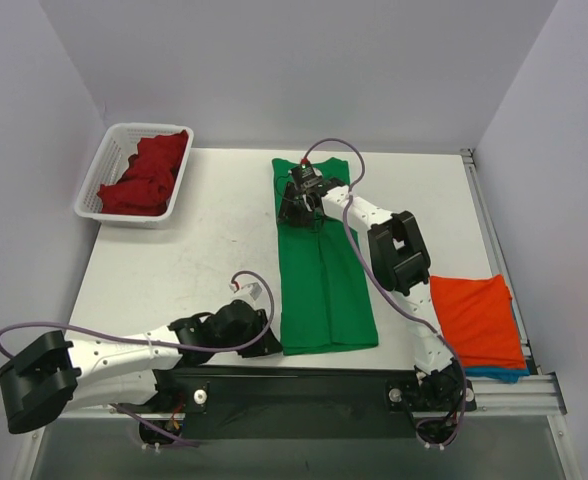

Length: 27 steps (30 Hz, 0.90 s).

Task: Fold and stack the t-shirts
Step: Rotate the tshirt 90 degrees

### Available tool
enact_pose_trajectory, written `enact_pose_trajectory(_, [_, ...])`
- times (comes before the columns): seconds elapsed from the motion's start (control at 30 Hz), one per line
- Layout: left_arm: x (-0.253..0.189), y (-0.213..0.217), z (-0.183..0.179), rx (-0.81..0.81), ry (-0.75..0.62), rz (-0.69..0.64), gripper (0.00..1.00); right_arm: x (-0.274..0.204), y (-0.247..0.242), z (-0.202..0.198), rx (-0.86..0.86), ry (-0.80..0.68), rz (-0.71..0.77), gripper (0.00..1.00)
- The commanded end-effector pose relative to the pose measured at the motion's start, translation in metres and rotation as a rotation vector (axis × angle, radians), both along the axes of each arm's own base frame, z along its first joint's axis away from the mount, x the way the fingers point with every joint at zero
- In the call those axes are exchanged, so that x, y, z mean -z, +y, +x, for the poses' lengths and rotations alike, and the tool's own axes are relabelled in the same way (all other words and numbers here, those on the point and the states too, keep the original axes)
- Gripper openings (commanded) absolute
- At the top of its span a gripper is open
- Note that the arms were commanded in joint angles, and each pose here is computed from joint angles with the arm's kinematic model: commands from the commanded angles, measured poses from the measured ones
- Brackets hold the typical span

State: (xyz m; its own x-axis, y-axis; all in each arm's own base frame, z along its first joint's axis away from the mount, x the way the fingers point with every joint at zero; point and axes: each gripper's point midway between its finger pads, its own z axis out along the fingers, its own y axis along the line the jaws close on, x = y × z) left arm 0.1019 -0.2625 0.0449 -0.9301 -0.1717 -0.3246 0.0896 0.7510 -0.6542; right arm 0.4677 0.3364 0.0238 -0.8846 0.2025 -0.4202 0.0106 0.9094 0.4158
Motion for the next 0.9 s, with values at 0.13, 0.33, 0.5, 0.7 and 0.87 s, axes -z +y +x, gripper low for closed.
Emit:
enact_pose_trajectory(0.13, [0.000, -0.011, 0.019, 0.022, -0.071, 0.078, 0.38, 0.015, 0.003, -0.008, -0.004, 0.055, -0.009, 0.42])
enact_pose_trajectory(0.33, [0.001, -0.016, 0.021, 0.025, -0.078, 0.063, 0.39, 0.016, 0.003, -0.008, -0.006, 0.057, -0.010, 0.42])
enact_pose_trajectory(0.5, [-0.001, -0.022, 0.025, 0.018, -0.094, 0.032, 0.37, 0.018, 0.004, -0.008, -0.004, 0.062, -0.007, 0.42])
enact_pose_trajectory(0.7, [0.000, -0.023, 0.025, 0.014, -0.098, 0.014, 0.31, 0.020, 0.004, -0.008, -0.004, 0.064, -0.008, 0.42])
enact_pose_trajectory(0.87, [0.004, -0.020, 0.023, 0.013, -0.091, 0.023, 0.22, 0.024, 0.004, -0.008, -0.003, 0.073, -0.007, 0.42])
